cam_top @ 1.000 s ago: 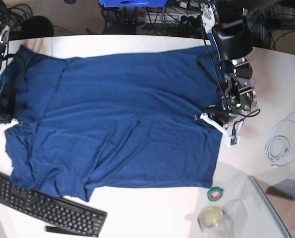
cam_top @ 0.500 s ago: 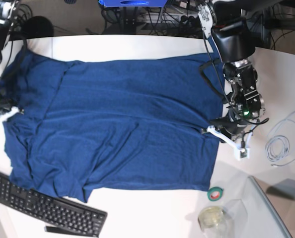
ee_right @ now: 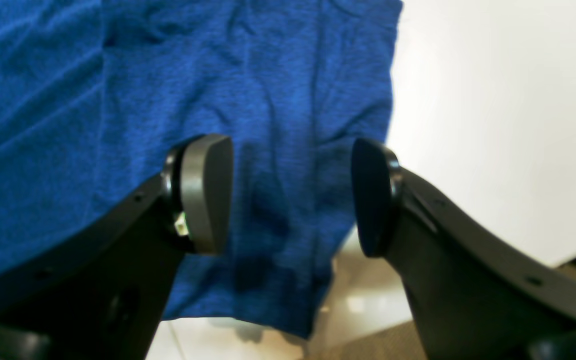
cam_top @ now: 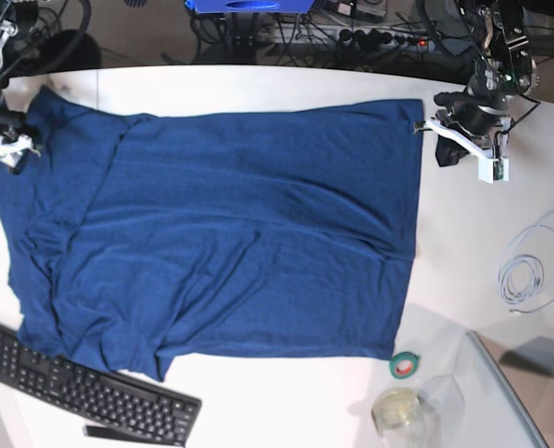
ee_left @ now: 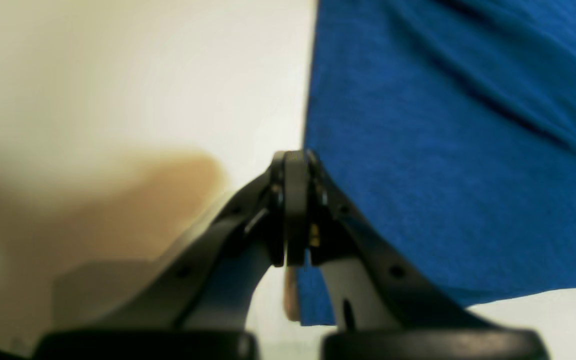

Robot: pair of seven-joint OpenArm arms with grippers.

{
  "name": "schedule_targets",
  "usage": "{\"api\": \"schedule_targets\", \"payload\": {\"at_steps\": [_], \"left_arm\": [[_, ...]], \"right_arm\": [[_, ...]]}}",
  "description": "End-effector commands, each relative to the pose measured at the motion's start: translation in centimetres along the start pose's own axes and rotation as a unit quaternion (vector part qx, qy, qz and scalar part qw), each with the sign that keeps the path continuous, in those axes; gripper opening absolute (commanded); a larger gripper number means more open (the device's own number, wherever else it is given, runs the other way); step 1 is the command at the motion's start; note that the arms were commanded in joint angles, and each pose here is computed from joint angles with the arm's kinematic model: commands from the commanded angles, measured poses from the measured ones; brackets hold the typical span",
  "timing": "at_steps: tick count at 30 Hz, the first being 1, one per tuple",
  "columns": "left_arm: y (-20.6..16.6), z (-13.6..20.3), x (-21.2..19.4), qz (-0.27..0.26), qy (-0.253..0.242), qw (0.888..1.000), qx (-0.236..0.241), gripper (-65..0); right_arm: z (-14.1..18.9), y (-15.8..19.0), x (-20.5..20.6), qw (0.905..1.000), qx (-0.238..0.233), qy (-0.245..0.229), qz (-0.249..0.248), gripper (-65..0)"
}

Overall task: Layout the t-shirt on the table in an organized manner, then fold the t-shirt properly
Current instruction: 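Regrasp the shirt edge with the left gripper and pull it taut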

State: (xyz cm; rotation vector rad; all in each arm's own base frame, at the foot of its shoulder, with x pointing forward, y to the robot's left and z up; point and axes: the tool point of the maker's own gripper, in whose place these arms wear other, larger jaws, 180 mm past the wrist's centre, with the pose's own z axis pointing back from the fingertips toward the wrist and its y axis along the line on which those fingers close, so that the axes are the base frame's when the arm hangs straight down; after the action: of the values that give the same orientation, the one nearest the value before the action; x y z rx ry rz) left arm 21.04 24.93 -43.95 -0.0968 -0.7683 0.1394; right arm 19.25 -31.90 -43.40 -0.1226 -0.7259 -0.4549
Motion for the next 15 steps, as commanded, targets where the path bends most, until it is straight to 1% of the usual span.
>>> {"api": "schedule_targets", "payload": {"at_steps": [1,5,7,8,10,12,15], "left_arm": [[0.2,0.4,1.0,-0.005,-0.018,1.0,0.0,-65.0],[0.1,0.4,0.8,-0.004,-0.017,1.0,-0.001,-65.0],[-0.1,0.2,0.4,-0.001,-0.011,1.0,-0.003,-65.0],[-0.6,0.0,0.0,-0.002,-0.006,1.0,-0.01,-65.0],[-1.3,-0.5,-1.3,-0.016,0.015,1.0,-0.016,-65.0],[-2.3,-0.9,-2.5,-0.041,0.034,0.998,-0.021,-65.0],[-3.1,-1.1,-3.0,-0.052,0.04,0.998,-0.022,-65.0]], "right_arm": [[0.5,-0.9,0.7,0.9998,-0.01,-0.015,-0.001,-29.1],[1.0,-3.2,0.0,0.9988,-0.038,-0.013,-0.028,-29.1],[0.9,-3.6,-0.7,0.9983,-0.043,-0.006,-0.038,-29.1],[0.7,-3.3,-0.9,0.9987,-0.038,-0.001,-0.034,-29.1],[0.1,-1.0,-1.3,1.0,0.005,0.008,-0.002,-29.1],[-0.7,1.0,-0.4,0.9977,0.05,0.007,0.045,-29.3],[-2.6,1.9,2.8,0.9964,0.064,-0.008,0.055,-29.3]]}}
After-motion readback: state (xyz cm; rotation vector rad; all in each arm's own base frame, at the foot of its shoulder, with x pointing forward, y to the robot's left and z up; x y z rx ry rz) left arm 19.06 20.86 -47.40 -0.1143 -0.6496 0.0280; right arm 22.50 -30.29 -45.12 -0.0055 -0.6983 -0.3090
